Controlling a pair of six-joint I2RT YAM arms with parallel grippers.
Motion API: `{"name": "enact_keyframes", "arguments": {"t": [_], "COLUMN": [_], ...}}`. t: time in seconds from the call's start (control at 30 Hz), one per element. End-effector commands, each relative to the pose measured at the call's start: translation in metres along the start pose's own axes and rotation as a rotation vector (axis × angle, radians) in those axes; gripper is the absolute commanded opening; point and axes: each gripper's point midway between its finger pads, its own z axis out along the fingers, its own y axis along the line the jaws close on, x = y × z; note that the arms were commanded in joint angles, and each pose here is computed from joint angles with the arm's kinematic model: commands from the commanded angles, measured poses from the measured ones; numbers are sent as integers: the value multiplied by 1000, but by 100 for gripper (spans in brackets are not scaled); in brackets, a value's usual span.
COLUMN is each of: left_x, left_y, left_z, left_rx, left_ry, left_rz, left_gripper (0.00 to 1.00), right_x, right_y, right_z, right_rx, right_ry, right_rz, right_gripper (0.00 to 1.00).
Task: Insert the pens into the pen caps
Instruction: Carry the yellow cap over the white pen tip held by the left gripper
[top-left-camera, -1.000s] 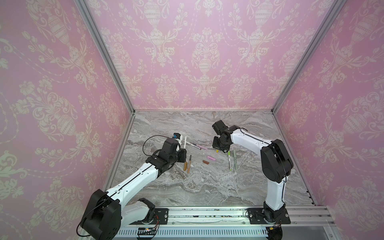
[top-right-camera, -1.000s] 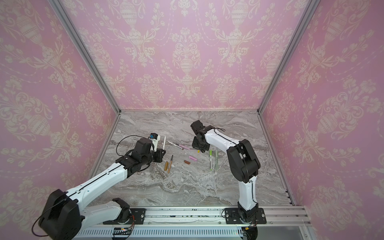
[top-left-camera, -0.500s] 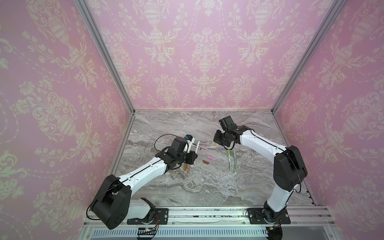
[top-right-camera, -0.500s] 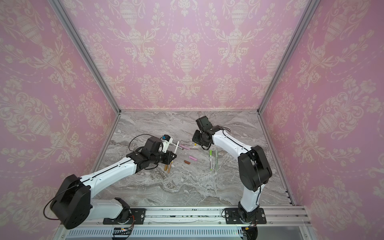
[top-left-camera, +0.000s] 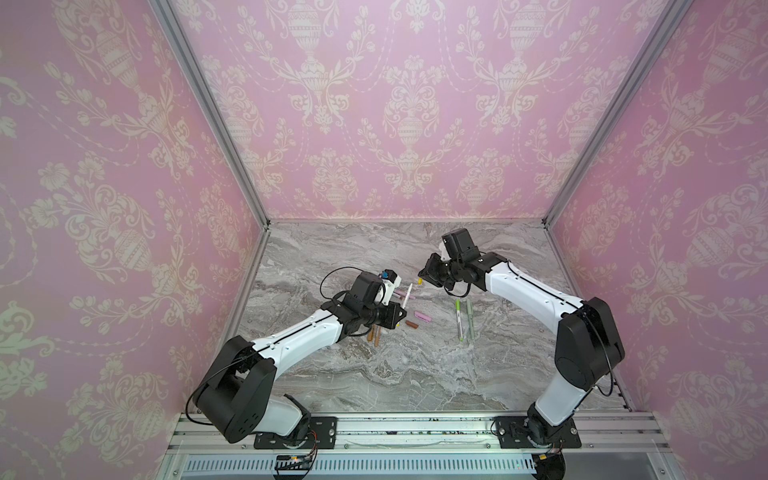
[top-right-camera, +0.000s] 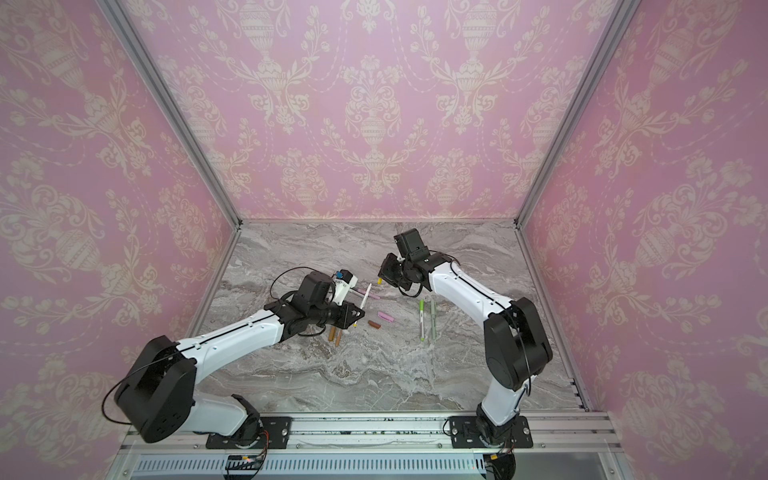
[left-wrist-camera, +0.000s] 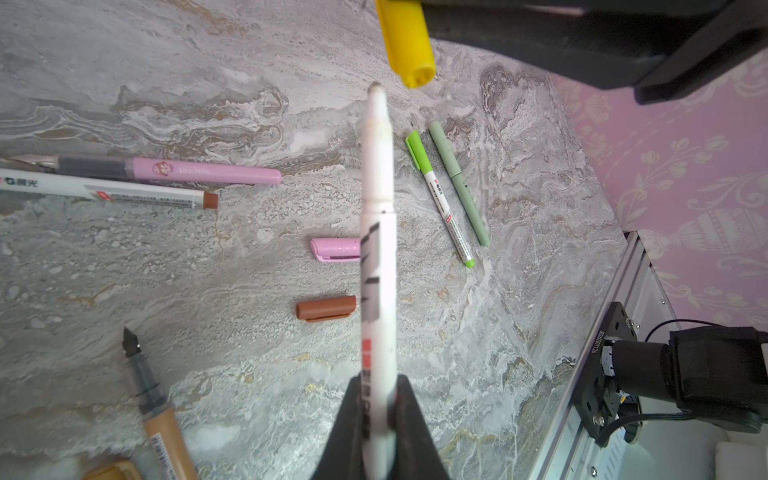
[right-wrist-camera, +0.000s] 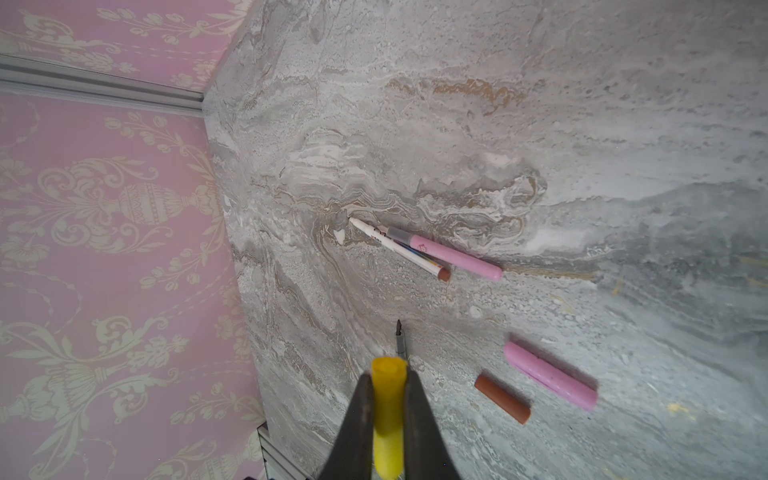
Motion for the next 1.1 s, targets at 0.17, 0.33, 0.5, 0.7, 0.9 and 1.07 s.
{"name": "enact_keyframes", "arguments": {"t": [0.17,0.33,0.5,0.7,0.9,1.07], "left_x": [-9,-10,-11,-11,-11,-11], "left_y": [-9,-7,-7,-6,-5,-3], "left_z": [5,5,5,3,4,4], "left_rx": [23,15,12,3,0,-8], "left_ry": [-9,-12,-19,-26,-26,-29], "left_rz": [16,19,20,22,21,19], "left_gripper": [0,0,0,0,0,0], "right_x": [-1,1,2,5,7,8], "right_y": [23,26,21,16,19,25], "right_z": [1,3,8,11,9,4], "right_rx": [-70,-74,-60,-37,-49,-62], "right_ry": [18,27,33,39,42,42], "right_rz": [10,7,7,-5,-11,-19], "right_gripper": [0,0,0,0,0,0]}}
